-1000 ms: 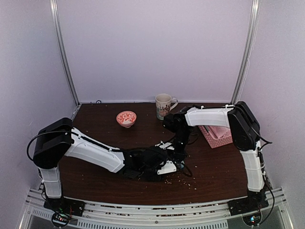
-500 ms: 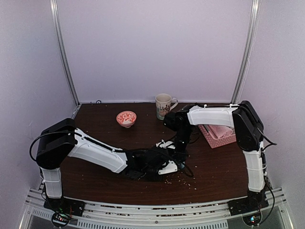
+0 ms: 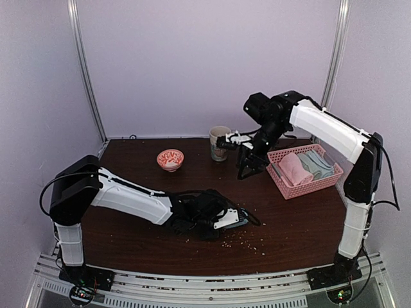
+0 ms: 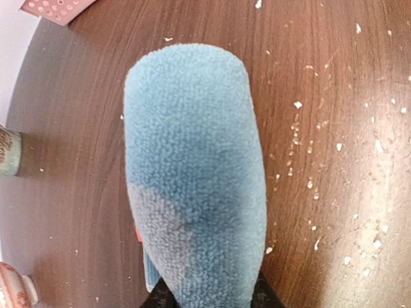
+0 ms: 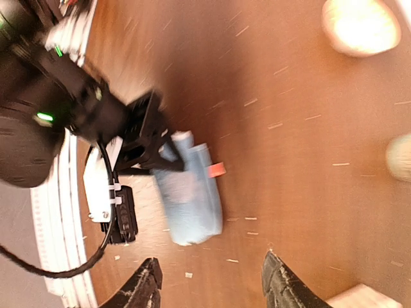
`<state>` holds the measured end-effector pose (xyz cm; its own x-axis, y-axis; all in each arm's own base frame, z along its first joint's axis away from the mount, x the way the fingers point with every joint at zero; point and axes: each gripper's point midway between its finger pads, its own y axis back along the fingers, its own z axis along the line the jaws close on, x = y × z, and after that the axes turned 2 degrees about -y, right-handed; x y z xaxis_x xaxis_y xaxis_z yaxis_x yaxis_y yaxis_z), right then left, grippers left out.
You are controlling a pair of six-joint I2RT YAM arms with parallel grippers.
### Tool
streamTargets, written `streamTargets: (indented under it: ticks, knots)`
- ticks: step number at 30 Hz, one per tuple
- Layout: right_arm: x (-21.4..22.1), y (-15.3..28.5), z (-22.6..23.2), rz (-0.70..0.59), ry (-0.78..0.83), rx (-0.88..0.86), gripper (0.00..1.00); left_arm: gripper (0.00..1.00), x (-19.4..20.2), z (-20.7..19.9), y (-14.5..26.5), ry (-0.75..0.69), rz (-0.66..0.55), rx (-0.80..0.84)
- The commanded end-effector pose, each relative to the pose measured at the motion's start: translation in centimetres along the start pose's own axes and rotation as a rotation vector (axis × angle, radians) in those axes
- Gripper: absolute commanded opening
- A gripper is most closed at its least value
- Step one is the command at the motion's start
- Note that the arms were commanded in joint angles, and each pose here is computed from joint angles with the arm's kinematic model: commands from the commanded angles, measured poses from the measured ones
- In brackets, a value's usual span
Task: Roll the towels
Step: Roll the towel at the center of the board, then pick up the towel from the center of the board.
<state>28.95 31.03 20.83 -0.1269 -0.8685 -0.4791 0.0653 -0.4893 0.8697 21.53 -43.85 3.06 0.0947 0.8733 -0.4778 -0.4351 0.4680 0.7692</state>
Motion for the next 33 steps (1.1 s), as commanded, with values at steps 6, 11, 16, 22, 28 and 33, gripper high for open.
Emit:
streamTargets:
  ticks: [6, 11, 16, 22, 28, 33]
  knots:
    - [-6.1, 13.7, 0.1, -0.339, 0.043, 0.32, 0.54, 0.21, 3.6, -2.0, -1.7, 0.248, 0.096, 0.33]
    - [-5.0, 12.5, 5.0, -0.399, 0.152, 0.156, 0.6, 0.19, 4.2, -1.5, -2.2, 0.33, 0.103, 0.382]
    - [-2.5, 8.1, 9.2, -0.296, 0.24, -0.068, 0.58, 0.16, 4.1, -0.7, -2.2, 0.41, 0.079, 0.438]
    - [-1.0, 3.3, 9.1, -0.126, 0.242, -0.009, 0.48, 0.14, 3.5, 0.1, -1.8, 0.492, 0.03, 0.516]
    - [1.1, -2.1, 9.1, 0.04, 0.308, 0.117, 0.42, 0.12, 3.3, 1.1, -1.5, 0.58, -0.015, 0.571]
    - [2.5, -6.0, 9.0, 0.12, 0.338, 0.194, 0.39, 0.1, 3.1, 1.5, -1.3, 0.626, -0.046, 0.623]
